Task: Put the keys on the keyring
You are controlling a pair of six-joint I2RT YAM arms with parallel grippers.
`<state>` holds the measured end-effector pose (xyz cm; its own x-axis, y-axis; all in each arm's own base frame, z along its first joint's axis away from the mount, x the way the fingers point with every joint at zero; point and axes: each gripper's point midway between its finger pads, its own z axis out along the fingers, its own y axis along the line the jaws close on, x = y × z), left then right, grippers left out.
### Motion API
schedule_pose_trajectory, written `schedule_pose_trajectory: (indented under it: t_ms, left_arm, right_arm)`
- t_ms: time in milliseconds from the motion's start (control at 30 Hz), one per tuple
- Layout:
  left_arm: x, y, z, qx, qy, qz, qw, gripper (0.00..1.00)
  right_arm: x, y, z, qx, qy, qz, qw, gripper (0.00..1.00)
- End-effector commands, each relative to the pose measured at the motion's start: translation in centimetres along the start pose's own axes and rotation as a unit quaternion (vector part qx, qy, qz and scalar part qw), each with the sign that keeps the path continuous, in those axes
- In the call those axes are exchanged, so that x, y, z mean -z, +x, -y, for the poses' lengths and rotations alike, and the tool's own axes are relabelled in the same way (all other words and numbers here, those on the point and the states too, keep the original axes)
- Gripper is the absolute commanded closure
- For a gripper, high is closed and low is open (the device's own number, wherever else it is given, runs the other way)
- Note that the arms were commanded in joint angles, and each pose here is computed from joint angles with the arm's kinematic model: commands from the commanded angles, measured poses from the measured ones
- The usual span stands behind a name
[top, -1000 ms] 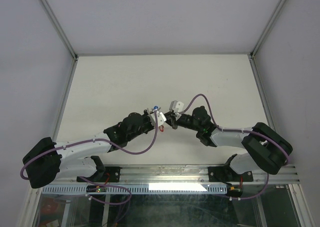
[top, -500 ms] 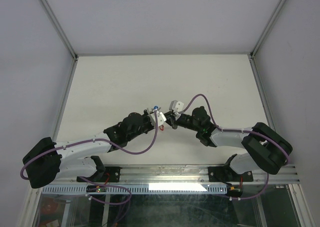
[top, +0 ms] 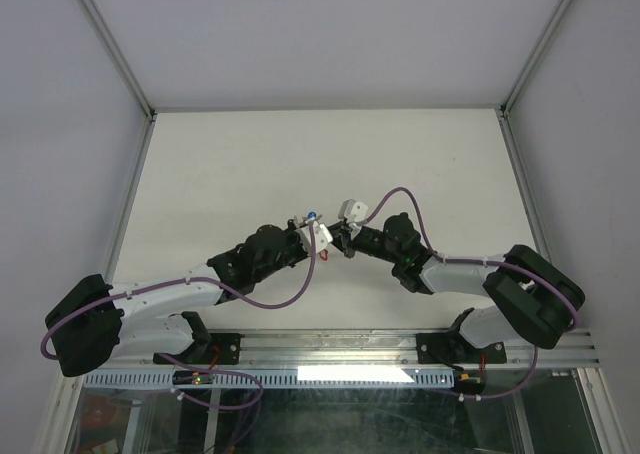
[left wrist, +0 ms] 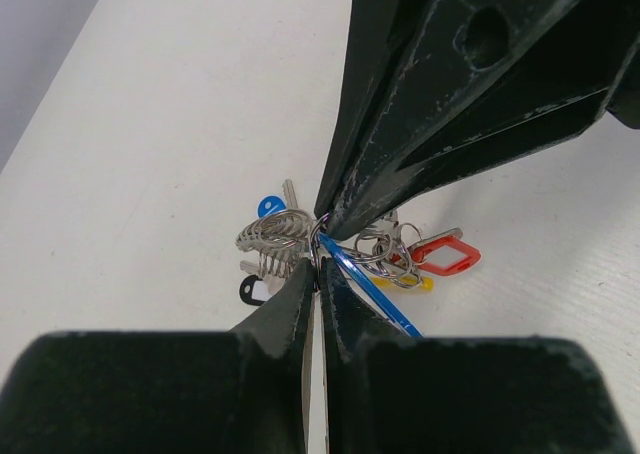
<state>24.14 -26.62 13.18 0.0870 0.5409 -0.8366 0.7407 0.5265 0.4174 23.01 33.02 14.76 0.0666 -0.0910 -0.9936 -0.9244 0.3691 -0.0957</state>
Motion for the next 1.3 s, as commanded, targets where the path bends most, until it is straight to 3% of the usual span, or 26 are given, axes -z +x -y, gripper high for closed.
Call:
schedule_pose_trajectory:
  t_ms: [0, 633, 1267]
  left_arm:
    - [-0.1, -2.9, -0.4, -0.002, 0.002, 0.038, 0.999, 1.00]
    - [0.0, -2.9, -0.2, -0.004, 0.008, 0.041, 0.999, 1.00]
    - [0.0, -2.9, -0.1, -0.006, 0.012, 0.041, 0.999, 1.00]
  right_arm:
    - [-0.9, -2.7, 1.2, 0.005, 0.023, 0.034, 0.999, 1.00]
    - [-1.4, -1.5, 1.4, -0.026, 0.029, 0.011, 0.999, 1.00]
    - [-0.6, -1.3, 3.2, -0.022, 0.078, -0.008, 0.997, 0.80]
